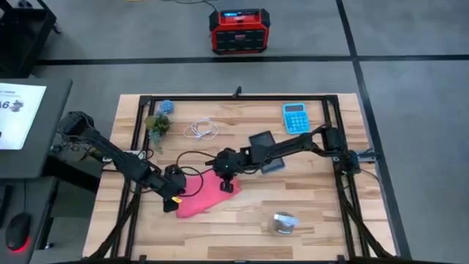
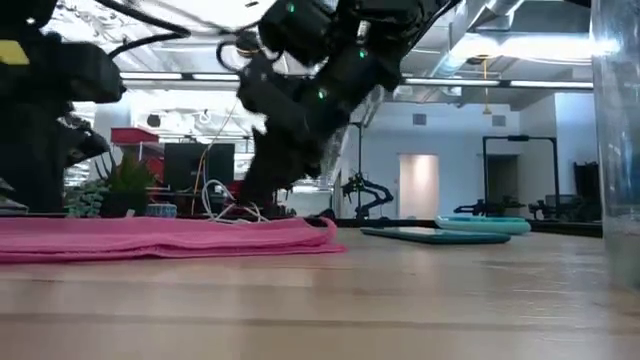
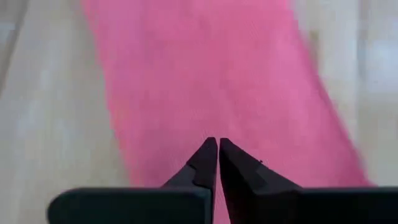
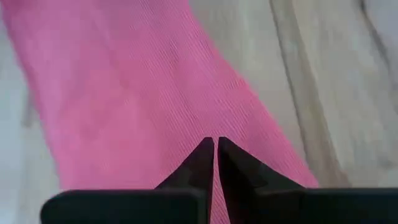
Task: Apply microfiber cloth
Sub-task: Fold the pink microfiber cloth
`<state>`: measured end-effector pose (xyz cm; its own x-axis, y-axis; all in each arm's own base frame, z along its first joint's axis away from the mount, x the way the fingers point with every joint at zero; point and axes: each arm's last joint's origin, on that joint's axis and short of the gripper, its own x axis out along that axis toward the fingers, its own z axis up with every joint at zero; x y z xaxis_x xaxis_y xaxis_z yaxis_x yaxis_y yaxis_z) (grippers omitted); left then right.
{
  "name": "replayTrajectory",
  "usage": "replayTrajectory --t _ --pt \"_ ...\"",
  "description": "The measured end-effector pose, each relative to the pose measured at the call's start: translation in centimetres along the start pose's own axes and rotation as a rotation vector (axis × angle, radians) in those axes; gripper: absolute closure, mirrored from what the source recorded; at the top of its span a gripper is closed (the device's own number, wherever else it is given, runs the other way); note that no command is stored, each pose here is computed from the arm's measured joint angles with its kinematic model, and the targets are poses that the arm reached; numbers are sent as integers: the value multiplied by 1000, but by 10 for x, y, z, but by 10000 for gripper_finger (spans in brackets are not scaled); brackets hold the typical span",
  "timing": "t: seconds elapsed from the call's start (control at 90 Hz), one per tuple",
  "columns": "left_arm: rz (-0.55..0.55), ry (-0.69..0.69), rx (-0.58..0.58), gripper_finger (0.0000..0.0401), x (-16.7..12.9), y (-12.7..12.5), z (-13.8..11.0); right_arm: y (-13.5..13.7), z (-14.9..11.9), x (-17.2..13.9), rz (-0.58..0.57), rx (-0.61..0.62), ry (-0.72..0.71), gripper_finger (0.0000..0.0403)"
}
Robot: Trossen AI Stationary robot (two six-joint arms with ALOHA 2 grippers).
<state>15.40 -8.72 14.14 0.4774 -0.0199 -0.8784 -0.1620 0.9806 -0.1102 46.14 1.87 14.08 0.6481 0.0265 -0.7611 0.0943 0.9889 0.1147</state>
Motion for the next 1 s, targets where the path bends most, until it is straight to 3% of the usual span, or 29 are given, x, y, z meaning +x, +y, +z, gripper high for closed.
replayTrajectory --t 0.211,0.422,0.633,0.756,0.844,1.0 --pt "28 37 -94 401 9 7 -13 -14 -10 0 -182 13 93 390" --pt "12 23 -78 401 9 5 -13 -16 -13 -10 -293 -8 143 390" --pt "-59 -80 -17 401 -5 -13 15 -8 11 -19 -249 9 4 390" --pt "0 -155 18 401 -10 -15 23 2 20 -16 -168 27 -89 390" --pt "54 -173 24 401 -9 -12 21 3 18 -7 -112 35 -97 390" --pt "105 -122 -50 401 5 3 2 -9 0 18 -139 80 -23 390"
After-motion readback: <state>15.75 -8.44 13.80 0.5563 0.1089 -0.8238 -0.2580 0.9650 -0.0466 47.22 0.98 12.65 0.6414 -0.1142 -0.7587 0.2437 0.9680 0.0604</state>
